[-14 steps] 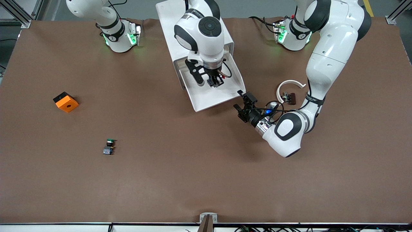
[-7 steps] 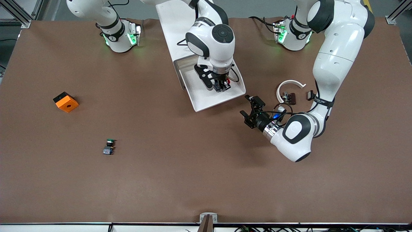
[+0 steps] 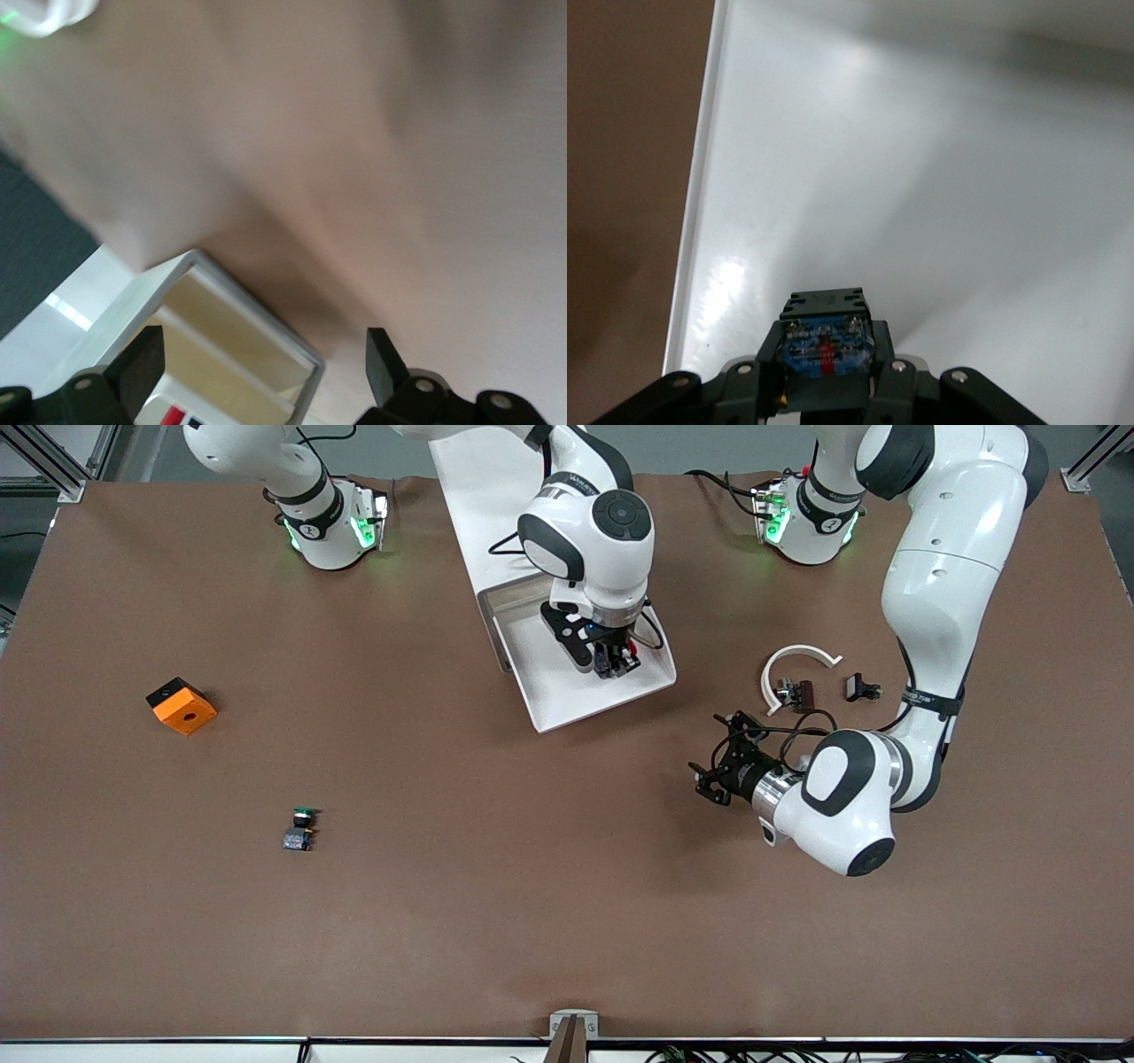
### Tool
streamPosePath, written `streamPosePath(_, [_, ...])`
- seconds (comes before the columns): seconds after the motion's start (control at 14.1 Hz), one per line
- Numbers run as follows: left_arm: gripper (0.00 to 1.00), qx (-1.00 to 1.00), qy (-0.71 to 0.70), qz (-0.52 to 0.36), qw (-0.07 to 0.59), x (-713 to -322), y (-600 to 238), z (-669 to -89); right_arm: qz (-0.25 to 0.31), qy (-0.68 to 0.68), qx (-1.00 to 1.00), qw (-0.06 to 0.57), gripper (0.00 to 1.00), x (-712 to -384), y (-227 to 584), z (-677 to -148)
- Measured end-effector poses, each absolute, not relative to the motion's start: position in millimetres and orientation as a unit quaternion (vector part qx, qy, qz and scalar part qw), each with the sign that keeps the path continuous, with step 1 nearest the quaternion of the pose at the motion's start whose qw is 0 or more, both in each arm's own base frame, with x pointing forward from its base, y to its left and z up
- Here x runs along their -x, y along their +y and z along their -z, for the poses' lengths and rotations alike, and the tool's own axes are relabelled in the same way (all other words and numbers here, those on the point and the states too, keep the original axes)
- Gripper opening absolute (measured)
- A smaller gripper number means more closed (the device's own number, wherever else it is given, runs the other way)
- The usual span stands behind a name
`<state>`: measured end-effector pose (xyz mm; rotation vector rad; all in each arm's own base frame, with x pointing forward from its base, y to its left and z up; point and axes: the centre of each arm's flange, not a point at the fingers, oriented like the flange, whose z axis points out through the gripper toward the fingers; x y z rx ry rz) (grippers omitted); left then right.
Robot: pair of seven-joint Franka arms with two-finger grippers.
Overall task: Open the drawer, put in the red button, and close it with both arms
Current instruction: 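Lower the button into the drawer and open the right gripper while the left gripper releases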
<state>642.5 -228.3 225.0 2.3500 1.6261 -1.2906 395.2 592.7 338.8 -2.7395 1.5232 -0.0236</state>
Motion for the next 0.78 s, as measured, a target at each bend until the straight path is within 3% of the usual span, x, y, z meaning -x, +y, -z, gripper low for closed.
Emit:
streamPosePath(0.14, [1.0, -0.795, 0.487, 0.357, 0.048, -657.4, -225.7, -225.9, 0.008, 0.485, 0.874, 0.005, 0.41, -394.5, 593.8, -340.0])
streamPosePath(0.21, [1.0, -0.814, 0.475, 0.328, 0.063, -664.0, -225.2, -228.3, 0.008, 0.485, 0.874, 0.005, 0.46, -394.8, 593.7, -340.3])
streamPosePath(0.57, [1.0, -0.862, 0.446, 0.225, 0.089, -680.1, -242.3, -250.0, 0.008, 0.469, 0.883, 0.004, 0.93, -395.5, 593.7, -342.7])
streamPosePath(0.64, [1.0, -0.871, 0.436, 0.21, 0.08, -678.9, -247.8, -252.7, 0.009, 0.455, 0.891, 0.001, 1.0, -397.1, 591.9, -344.9])
streamPosePath(0.78, [1.0, -0.885, 0.422, 0.187, 0.064, -677.1, -255.2, -252.8, 0.009, 0.419, 0.908, -0.011, 1.0, -406.8, 581.4, -360.5])
